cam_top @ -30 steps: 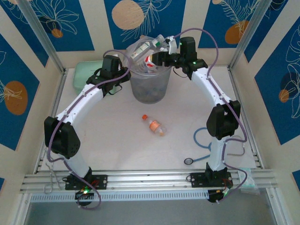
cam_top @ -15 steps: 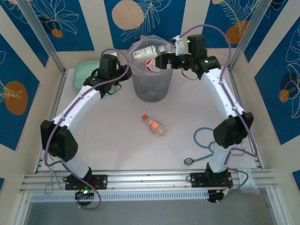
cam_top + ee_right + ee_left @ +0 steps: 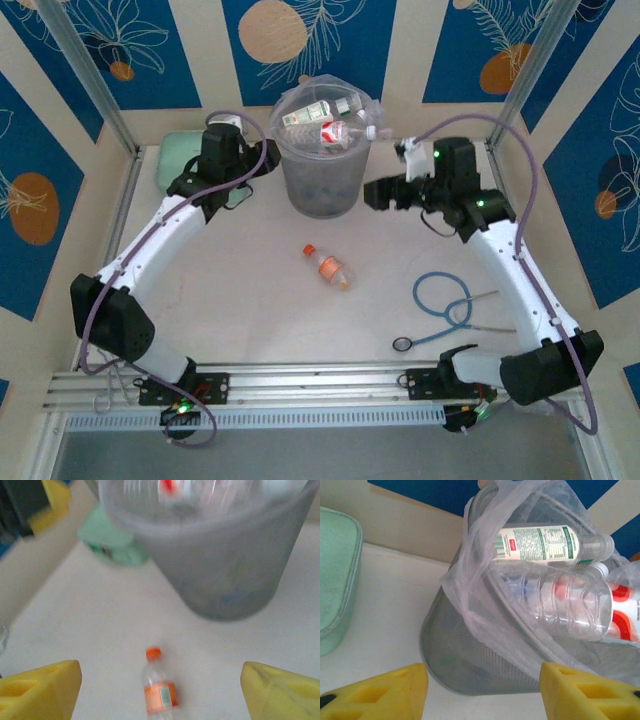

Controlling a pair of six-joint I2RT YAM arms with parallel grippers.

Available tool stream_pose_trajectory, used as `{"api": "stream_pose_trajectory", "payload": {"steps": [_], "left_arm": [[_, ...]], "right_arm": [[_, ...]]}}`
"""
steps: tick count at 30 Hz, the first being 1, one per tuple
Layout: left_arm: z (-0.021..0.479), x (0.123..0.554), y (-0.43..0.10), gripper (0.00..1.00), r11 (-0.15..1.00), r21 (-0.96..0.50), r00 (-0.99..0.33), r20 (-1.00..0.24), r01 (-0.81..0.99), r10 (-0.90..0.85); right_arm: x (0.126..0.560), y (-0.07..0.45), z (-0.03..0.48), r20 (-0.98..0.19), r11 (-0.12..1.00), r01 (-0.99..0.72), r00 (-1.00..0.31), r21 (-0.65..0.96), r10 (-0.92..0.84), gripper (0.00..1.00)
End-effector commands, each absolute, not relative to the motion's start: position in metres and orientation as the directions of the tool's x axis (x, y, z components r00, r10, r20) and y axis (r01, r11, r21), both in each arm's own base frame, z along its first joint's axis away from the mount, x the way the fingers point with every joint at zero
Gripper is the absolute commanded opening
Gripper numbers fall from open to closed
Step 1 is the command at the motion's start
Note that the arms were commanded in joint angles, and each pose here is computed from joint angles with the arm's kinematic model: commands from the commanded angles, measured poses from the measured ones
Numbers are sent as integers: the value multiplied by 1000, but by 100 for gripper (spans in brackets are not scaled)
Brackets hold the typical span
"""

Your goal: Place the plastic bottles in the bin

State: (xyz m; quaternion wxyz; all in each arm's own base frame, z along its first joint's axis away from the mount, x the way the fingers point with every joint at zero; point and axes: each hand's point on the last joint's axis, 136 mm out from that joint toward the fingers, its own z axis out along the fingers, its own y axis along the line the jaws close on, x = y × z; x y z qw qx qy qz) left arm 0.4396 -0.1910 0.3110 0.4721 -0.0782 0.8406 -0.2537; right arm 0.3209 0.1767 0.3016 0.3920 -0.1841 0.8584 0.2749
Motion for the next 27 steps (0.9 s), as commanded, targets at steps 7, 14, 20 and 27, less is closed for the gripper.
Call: {"api": "stream_pose_trajectory", "payload": {"steps": [7,14,20,27], "left_arm": [[323,400,-178,73,818,-559,-501,-752,139,-429],[293,358,-150,85,845,-531,-520,-741,66,-425],[250,330,-142,92,851,-523,-584,-704,42,-404],[209,319,-142,92,846,-533,-627,-666,20,-405]], "right_arm": [[275,225,170,-566,742,-637,-698,208,-440,89],[270,258,84,-369,725,-668,-724,168,-583,99],[270,278,56,-305,722,-663,-742,201,-597,98],[272,285,48,-284,733,-646,-758,211,-587,87]]}}
